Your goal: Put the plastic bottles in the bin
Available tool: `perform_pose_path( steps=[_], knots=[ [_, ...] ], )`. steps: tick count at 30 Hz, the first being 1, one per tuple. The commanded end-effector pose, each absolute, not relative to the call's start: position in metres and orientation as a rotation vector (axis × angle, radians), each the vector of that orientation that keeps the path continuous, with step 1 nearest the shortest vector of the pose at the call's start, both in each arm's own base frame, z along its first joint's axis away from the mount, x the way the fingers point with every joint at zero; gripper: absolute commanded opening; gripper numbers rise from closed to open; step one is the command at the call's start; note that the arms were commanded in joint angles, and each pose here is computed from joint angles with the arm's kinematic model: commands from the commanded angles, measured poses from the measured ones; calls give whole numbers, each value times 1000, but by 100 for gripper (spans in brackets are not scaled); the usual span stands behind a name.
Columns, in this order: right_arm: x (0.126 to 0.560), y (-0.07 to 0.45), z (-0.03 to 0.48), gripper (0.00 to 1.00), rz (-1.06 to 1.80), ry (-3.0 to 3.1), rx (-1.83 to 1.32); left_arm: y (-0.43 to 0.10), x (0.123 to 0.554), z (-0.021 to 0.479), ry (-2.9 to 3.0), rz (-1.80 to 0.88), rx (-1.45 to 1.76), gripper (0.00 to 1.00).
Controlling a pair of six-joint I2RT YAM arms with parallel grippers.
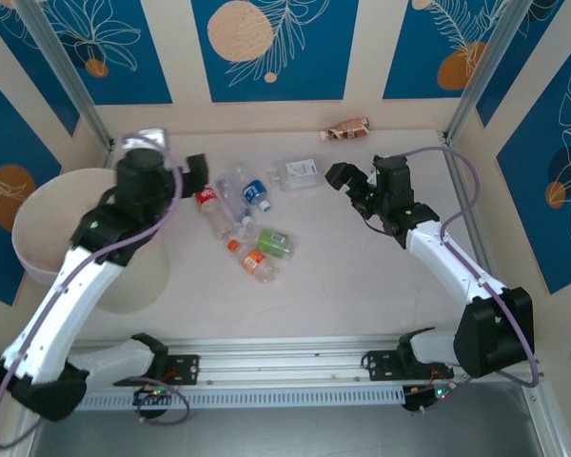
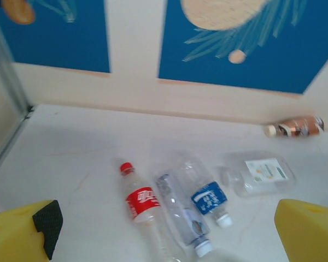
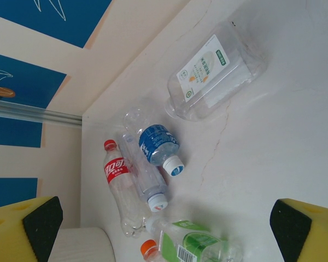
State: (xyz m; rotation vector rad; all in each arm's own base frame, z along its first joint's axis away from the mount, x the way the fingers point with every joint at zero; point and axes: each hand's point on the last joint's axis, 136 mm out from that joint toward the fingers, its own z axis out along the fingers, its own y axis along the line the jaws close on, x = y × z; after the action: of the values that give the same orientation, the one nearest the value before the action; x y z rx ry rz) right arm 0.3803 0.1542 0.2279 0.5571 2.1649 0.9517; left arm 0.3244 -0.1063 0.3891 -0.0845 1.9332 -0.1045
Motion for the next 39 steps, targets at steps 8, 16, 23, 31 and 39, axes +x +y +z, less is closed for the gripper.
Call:
perform_pose_path(
  steps=[8,16,23,31,39],
  knots=[
    [381,146,232,100,922,2163,559,-206,354,313,2084,-121,70,100],
    [384,147,228,100,934,2174,557,-194,343,214,2295,-153,-236,100],
    [384,151,224,100,952,2193,552,-154,362,148,2445,-69,-398,100],
    [381,149,223,100,944,2203,557,-121,399,118,2439,-68,-519,95],
    [378,146,220,100,925,2213,564,-125,386,78,2504,-98,-492,94]
  ],
)
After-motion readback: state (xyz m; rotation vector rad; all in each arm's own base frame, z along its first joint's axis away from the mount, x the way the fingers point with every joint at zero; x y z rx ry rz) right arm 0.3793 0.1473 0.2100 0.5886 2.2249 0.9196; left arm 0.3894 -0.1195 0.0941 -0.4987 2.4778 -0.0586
